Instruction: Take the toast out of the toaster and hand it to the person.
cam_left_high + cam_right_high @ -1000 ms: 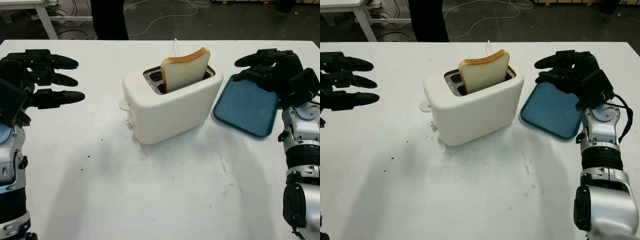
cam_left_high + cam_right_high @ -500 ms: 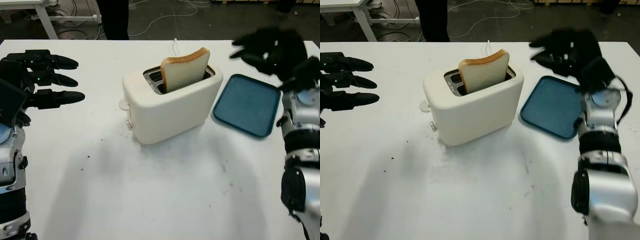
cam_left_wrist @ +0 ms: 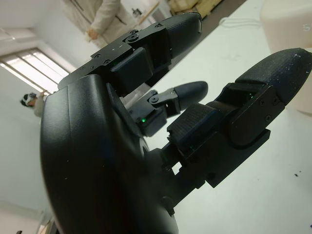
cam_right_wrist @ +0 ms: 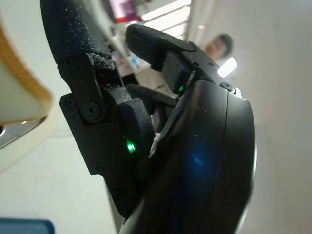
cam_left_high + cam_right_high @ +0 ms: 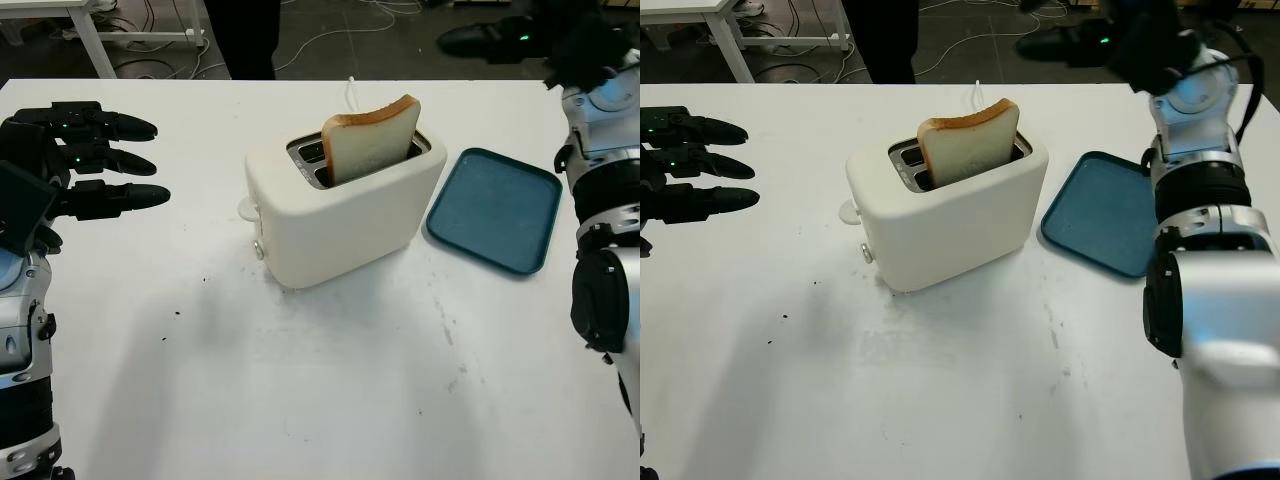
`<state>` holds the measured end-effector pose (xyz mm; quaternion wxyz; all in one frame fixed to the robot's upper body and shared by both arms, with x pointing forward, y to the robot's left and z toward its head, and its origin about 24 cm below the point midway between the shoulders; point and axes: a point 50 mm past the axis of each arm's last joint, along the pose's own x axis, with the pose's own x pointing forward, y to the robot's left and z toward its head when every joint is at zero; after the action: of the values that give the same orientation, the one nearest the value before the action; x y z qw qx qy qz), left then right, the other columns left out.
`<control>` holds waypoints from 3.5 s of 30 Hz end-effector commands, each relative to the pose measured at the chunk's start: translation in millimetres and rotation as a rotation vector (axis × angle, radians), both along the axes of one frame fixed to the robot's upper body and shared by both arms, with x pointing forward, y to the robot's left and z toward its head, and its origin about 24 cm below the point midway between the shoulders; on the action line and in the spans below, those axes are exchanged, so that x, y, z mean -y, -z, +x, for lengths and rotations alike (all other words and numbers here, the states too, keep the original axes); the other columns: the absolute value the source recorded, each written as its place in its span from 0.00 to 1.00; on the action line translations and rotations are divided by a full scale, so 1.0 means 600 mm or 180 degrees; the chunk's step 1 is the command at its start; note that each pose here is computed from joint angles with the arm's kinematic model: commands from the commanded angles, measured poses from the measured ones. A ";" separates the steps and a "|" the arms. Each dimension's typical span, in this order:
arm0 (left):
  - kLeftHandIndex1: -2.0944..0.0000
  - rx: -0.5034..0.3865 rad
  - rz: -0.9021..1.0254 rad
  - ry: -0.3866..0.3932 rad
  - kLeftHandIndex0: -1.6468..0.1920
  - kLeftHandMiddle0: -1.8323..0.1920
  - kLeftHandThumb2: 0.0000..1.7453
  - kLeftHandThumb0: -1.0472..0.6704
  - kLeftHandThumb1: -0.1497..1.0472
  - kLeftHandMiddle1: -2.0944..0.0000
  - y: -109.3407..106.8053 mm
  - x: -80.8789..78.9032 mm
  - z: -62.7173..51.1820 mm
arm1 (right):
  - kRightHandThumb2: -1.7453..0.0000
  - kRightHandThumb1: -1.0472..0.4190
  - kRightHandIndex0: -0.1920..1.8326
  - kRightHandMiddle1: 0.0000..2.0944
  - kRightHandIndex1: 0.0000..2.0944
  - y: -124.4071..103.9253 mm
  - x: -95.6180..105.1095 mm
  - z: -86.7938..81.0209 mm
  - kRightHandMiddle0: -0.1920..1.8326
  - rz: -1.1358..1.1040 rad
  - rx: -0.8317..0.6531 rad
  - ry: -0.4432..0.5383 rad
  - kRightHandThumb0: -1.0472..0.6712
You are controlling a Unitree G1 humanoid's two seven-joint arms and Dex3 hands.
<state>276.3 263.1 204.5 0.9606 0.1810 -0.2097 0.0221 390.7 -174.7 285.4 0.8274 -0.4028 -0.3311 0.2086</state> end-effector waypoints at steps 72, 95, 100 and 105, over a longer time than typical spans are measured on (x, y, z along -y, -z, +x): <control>0.83 -0.0044 -0.0076 -0.0032 0.27 0.33 0.00 0.04 0.40 0.74 0.011 -0.001 -0.005 | 0.88 0.09 0.65 0.66 0.73 0.030 -0.091 -0.038 0.61 -0.2219 0.0504 0.0030 0.25; 0.81 -0.0059 -0.0055 -0.0007 0.28 0.34 0.00 0.05 0.39 0.72 0.010 0.000 -0.002 | 0.93 0.09 0.64 0.83 0.83 -0.044 -0.027 -0.004 0.55 -0.0518 -0.0057 0.0064 0.42; 0.81 -0.0059 -0.0029 -0.0010 0.28 0.34 0.00 0.05 0.40 0.72 0.010 0.000 -0.002 | 0.89 0.09 0.65 0.83 0.83 -0.059 -0.001 0.000 0.56 -0.0253 -0.0157 0.0146 0.43; 0.81 -0.0074 -0.0075 -0.0004 0.28 0.34 0.00 0.05 0.40 0.72 0.012 0.000 -0.002 | 0.89 0.09 0.64 0.83 0.83 -0.063 0.024 0.008 0.56 0.0052 -0.0298 0.0356 0.43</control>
<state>274.9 263.3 199.4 0.9637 0.1769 -0.1983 0.0242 394.9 -180.9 314.5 0.8401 -0.4238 -0.2720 0.2016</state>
